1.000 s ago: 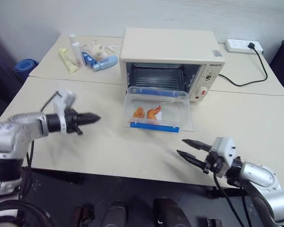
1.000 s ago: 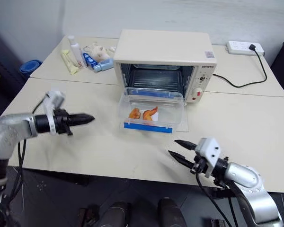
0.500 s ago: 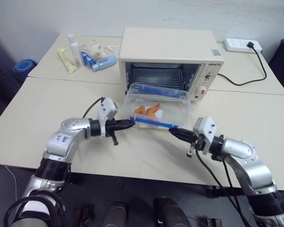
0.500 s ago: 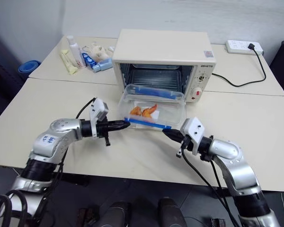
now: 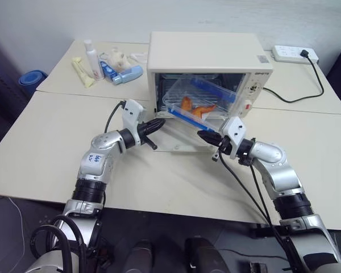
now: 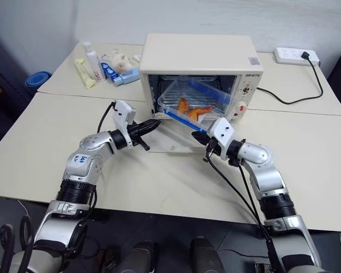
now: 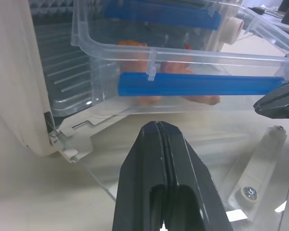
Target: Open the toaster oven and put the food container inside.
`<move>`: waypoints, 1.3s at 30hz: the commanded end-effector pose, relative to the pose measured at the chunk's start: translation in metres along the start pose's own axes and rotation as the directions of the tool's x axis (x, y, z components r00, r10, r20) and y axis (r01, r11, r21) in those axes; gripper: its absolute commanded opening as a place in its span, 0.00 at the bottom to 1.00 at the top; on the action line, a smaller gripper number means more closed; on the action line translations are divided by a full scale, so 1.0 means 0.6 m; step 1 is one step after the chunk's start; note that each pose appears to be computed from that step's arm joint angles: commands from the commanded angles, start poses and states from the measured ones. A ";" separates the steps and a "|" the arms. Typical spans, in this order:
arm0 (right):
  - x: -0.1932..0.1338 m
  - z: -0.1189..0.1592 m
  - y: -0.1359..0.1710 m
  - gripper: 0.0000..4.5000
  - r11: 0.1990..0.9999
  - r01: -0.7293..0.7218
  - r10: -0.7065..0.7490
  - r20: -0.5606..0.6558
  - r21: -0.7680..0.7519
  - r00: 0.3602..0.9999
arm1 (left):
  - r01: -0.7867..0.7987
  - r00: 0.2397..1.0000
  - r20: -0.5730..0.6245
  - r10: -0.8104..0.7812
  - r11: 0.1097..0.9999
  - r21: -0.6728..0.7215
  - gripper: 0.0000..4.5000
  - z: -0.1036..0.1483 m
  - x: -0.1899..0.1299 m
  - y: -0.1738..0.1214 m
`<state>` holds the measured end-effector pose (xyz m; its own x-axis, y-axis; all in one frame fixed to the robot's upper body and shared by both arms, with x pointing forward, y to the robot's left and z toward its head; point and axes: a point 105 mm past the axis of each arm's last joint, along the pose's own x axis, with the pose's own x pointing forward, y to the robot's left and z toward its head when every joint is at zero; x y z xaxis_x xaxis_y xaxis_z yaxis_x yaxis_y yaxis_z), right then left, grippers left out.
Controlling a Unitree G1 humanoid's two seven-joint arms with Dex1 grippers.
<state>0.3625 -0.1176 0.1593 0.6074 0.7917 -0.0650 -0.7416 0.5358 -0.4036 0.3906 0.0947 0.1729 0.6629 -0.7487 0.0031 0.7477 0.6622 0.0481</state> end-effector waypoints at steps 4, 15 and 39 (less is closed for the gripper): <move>-0.046 0.026 0.018 0.00 0.998 -0.068 0.068 0.029 0.016 0.997 | -0.008 1.000 0.016 0.008 1.000 0.019 0.00 0.002 -0.022 -0.001; -0.142 0.014 -0.026 0.00 0.993 0.113 -0.108 -0.109 0.042 0.988 | 0.029 1.000 -0.007 -0.029 0.999 0.014 0.00 -0.011 -0.039 -0.014; -0.040 0.028 -0.147 0.00 0.947 0.294 -0.300 -0.029 -0.128 0.954 | 0.086 0.996 0.020 -0.086 0.996 0.020 0.00 0.002 -0.034 -0.030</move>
<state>0.4136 -0.1718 0.1904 0.8109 0.5849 -0.0191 -0.5204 0.7057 -0.4809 0.3669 0.1001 0.1595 0.6075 -0.7938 -0.0283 0.7942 0.6063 0.0414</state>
